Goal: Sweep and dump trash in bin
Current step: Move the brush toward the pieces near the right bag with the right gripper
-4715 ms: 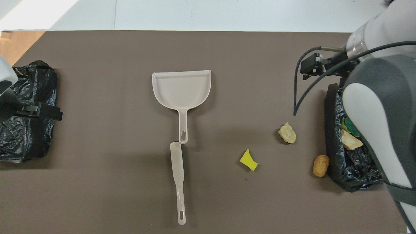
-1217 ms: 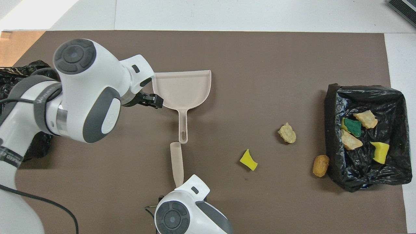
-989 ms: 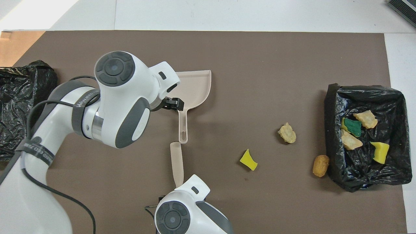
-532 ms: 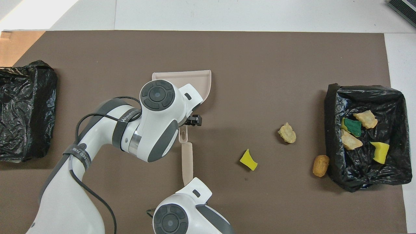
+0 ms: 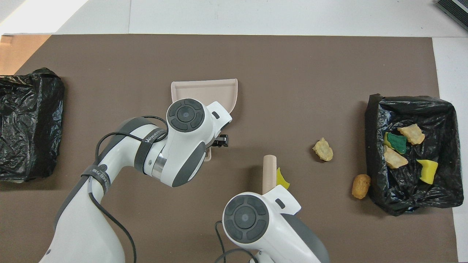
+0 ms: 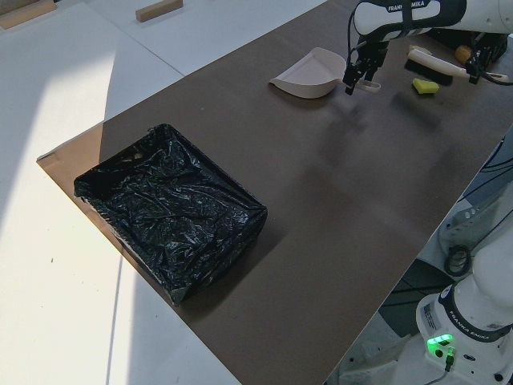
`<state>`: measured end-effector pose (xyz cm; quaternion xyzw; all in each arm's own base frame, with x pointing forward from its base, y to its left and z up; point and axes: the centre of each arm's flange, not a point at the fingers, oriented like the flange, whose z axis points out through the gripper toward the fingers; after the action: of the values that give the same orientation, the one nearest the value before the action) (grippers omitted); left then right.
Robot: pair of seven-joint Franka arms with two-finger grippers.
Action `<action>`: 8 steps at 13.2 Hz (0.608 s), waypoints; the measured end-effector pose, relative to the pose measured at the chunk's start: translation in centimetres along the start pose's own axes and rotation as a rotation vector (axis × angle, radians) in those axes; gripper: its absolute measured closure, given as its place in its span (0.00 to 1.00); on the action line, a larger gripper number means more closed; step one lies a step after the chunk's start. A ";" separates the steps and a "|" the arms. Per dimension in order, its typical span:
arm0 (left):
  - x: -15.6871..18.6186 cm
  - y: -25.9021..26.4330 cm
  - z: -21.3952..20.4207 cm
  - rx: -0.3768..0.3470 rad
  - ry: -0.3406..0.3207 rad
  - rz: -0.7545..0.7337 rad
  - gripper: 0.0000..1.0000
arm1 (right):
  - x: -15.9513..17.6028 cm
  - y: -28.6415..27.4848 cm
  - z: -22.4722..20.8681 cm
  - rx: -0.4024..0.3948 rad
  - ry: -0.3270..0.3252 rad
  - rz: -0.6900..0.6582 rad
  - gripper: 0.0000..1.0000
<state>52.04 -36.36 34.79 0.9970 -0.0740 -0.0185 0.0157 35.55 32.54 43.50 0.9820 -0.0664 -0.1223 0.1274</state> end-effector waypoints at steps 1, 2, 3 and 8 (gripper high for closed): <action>-0.1 0.1 0.0 0.001 -0.002 0.000 0.29 | 1.1 1.8 -0.1 -0.017 -0.012 0.018 0.73; -0.1 0.2 0.0 0.002 -0.004 -0.001 0.46 | 2.0 3.4 -0.3 -0.039 -0.007 0.016 0.73; -0.2 0.2 0.1 0.003 -0.007 -0.001 0.57 | 2.7 4.8 -0.5 -0.076 0.011 0.008 0.73; 0.0 0.0 -0.1 0.003 -0.005 -0.008 0.92 | 4.4 7.7 0.9 -0.130 -0.002 0.078 0.73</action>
<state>52.01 -36.31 34.93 0.9972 -0.0702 -0.0207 0.0139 38.73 24.19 43.74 0.9682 -0.0965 -0.1222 0.1957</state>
